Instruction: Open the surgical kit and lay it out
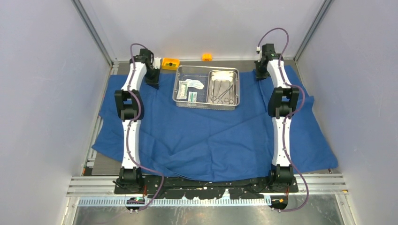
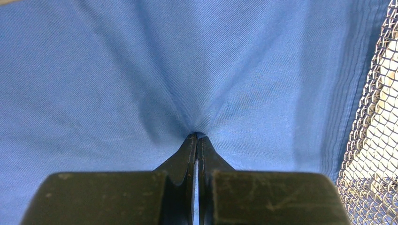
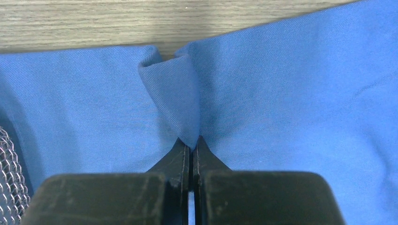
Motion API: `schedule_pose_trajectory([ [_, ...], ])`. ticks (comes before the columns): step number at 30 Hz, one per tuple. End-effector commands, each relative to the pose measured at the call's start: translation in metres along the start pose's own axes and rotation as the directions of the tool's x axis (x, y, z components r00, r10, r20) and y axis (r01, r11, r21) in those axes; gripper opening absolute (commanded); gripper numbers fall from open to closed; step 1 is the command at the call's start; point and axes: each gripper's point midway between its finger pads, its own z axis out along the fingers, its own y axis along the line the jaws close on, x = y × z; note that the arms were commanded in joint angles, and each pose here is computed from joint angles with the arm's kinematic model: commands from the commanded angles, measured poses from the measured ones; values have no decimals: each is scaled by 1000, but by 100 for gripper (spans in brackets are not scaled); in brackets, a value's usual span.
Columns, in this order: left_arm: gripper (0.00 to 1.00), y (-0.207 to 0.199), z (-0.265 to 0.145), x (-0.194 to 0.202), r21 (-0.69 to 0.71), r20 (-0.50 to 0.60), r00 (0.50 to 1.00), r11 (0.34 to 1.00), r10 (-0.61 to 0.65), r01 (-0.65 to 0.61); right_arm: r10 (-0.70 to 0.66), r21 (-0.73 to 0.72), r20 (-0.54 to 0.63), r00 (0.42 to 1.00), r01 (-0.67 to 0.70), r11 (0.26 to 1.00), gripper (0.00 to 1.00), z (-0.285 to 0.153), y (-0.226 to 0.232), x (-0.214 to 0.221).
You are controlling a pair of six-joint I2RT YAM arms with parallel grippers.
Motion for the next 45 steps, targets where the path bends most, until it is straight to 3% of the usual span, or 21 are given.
schedule_pose_trajectory([
  [1, 0, 95, 6, -12, -312, 55, 998, 950, 14, 4, 24, 323, 134, 991, -66, 944, 0, -1, -113, -29],
  [45, 0, 121, 7, -2, -422, -2, 999, 905, 44, -41, -65, 434, 187, 980, -23, 900, 0, 4, -134, -49],
])
